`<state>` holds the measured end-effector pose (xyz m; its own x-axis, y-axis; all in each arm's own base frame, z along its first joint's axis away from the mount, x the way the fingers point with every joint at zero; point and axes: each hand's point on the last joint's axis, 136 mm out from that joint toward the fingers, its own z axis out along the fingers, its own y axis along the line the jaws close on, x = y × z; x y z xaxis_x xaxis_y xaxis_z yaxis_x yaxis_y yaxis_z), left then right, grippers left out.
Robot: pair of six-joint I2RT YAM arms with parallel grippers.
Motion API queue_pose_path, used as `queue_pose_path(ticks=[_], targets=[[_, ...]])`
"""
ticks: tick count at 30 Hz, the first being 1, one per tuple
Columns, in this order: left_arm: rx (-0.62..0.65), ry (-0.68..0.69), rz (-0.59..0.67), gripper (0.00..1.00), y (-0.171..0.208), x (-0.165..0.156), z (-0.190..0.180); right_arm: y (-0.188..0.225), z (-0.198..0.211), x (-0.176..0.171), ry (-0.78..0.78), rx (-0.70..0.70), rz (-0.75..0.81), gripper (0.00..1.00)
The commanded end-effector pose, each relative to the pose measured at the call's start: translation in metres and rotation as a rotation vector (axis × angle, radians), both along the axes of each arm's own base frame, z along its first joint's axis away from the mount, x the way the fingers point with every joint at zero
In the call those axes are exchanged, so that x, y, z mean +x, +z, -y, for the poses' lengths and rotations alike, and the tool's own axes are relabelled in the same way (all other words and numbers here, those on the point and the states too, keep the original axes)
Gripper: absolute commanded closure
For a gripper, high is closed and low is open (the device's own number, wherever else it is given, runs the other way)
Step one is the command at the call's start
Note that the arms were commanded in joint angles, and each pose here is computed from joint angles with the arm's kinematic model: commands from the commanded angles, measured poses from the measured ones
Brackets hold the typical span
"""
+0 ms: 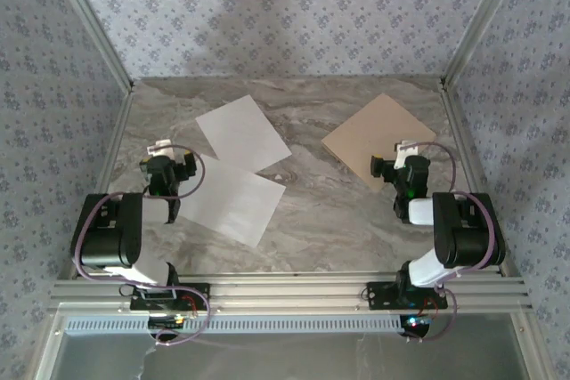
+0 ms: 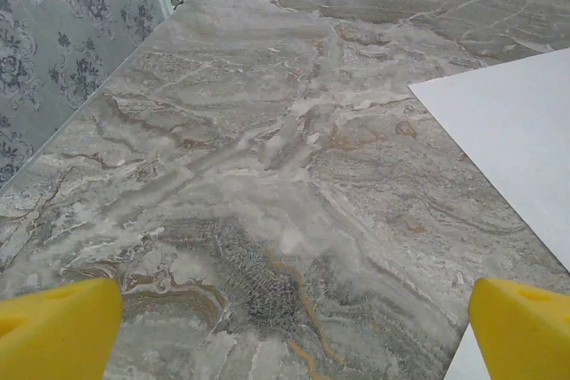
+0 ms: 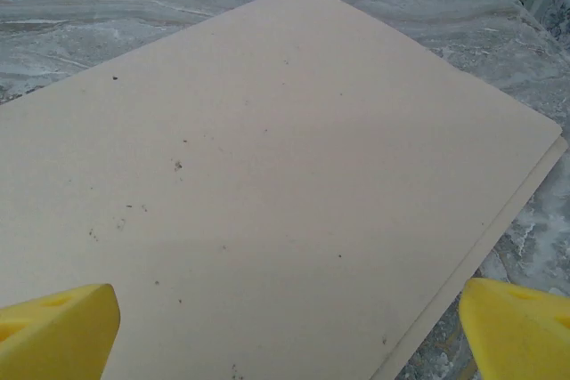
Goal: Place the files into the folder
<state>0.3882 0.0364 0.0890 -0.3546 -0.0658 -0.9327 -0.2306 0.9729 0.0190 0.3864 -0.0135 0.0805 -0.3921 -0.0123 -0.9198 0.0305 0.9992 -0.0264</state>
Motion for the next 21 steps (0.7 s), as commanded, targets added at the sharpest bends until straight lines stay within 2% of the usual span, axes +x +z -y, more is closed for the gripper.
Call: queue_pose_path(ticks=[1,16,21], targets=[[0.007,-0.019,0.004,0.00,0.003,0.004,0.004,0.004,0.001,0.006,0.006,-0.001,0.010,0.00],[0.007,-0.020,0.005,0.00,0.003,0.004,0.003,0.004,0.001,0.005,0.011,0.015,0.009,0.00],[0.012,-0.014,0.003,0.00,0.018,0.001,0.003,0.011,0.009,0.002,-0.025,0.034,0.027,0.00]])
